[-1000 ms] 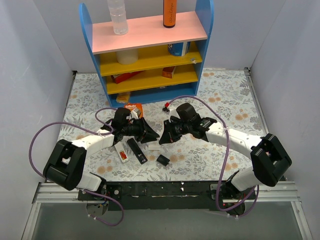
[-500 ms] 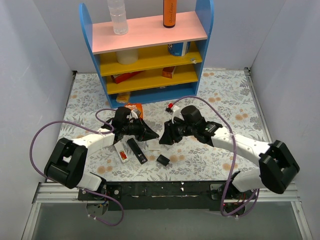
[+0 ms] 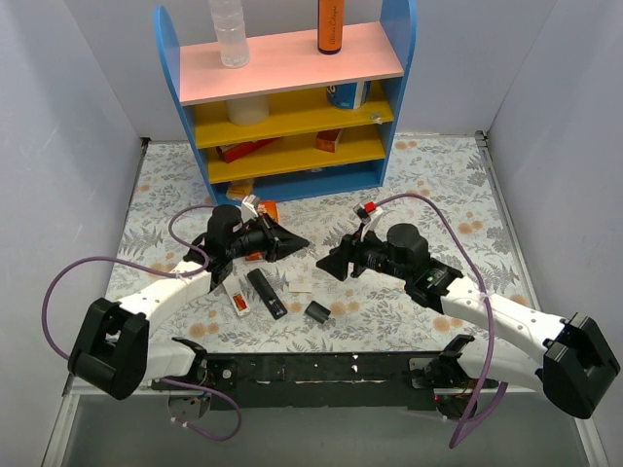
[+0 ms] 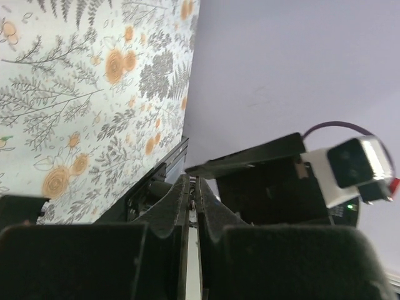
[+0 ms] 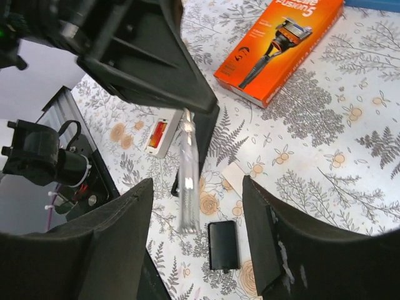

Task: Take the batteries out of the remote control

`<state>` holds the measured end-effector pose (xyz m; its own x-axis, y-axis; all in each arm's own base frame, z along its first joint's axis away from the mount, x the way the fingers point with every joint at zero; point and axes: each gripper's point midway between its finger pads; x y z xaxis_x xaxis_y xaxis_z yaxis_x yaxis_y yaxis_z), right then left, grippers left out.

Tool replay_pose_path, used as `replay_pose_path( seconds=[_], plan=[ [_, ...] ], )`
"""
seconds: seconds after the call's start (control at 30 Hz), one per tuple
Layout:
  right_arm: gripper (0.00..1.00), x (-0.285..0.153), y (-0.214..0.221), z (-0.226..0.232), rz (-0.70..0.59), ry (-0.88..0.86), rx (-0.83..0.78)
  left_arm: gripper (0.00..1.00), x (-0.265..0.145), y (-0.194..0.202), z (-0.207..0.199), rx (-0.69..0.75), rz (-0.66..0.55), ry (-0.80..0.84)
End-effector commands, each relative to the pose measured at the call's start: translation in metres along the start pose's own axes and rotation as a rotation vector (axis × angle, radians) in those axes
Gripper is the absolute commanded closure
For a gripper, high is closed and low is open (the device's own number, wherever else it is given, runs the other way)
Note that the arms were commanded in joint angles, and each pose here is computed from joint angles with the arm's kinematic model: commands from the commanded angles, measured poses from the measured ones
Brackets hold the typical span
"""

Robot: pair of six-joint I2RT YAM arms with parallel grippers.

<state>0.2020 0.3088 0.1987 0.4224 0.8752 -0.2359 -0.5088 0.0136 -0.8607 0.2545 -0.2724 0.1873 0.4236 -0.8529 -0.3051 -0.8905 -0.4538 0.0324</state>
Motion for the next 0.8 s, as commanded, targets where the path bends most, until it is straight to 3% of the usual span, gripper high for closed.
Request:
replay_pose_path(
  seconds=[0.0, 0.23, 0.47, 0.77],
  plan=[
    [0.34, -0.003, -0.027, 0.004, -0.168, 0.011, 0.1, 1.0, -0.011, -0.013, -0.036, -0.171, -0.092, 0.109],
    [0.36, 0.004, -0.026, 0.013, -0.156, -0.053, 0.141, 1.0, -0.017, -0.014, -0.039, -0.176, -0.125, 0.137],
    [0.49, 0.011, -0.026, 0.014, -0.144, -0.07, 0.128, 1.0, -0.018, -0.014, -0.033, -0.189, -0.128, 0.133],
    [0.52, 0.018, -0.025, 0.017, -0.122, -0.091, 0.13, 1.0, -0.017, -0.011, -0.03, -0.201, -0.117, 0.137]
  ],
)
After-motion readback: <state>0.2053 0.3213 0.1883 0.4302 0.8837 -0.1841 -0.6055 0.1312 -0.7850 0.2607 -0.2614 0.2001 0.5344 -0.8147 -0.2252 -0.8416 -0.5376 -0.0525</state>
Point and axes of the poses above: each gripper's point midway between its finger pads, its own x axis out along the fingers, its own z axis along the line the jaws close on, y = z × x, and after that the axes turned 1 degree about -x, right-handed
